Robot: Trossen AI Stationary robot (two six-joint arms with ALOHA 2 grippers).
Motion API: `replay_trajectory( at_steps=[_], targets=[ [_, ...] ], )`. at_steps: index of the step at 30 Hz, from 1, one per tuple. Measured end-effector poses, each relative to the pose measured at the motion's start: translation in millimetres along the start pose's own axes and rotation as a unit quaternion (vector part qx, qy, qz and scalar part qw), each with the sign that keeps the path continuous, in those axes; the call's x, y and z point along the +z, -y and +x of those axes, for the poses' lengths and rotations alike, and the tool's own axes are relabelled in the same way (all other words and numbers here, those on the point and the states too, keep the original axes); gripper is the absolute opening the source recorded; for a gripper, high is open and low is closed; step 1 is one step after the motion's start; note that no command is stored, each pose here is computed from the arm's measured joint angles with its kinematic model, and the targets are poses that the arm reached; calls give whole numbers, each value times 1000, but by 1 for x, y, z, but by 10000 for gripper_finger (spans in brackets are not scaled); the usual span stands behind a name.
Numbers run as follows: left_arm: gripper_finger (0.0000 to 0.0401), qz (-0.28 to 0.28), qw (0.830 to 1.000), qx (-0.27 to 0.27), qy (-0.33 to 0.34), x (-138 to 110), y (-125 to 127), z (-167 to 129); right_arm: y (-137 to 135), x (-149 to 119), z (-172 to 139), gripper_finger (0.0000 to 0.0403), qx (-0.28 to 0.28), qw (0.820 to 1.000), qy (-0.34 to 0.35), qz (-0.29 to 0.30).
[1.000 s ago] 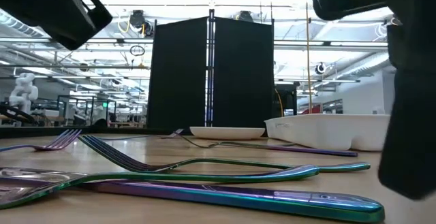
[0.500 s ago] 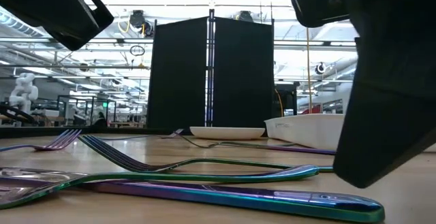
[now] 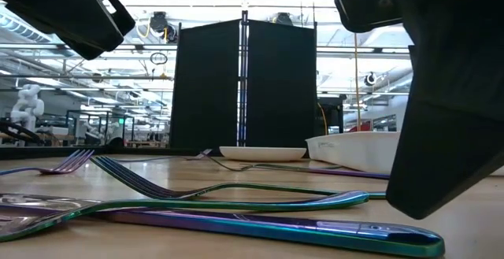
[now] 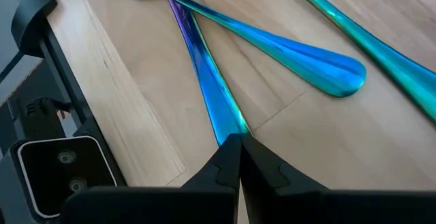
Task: Sort silverware
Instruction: Put the purple table knife into the white silverware tray
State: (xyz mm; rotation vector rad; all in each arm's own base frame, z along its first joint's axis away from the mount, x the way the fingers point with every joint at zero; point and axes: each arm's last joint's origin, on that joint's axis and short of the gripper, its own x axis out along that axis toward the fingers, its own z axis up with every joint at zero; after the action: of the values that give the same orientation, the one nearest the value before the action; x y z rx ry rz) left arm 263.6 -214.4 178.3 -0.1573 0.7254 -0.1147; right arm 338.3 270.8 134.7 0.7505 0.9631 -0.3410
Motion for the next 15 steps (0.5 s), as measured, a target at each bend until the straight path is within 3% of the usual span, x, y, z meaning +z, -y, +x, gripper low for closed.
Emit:
replay_trajectory(
  at_steps=[15],
  targets=[
    [0, 11, 1000, 0, 0, 0, 0, 0, -1, -2, -1, 0, 5, 1000, 0, -1]
  ],
)
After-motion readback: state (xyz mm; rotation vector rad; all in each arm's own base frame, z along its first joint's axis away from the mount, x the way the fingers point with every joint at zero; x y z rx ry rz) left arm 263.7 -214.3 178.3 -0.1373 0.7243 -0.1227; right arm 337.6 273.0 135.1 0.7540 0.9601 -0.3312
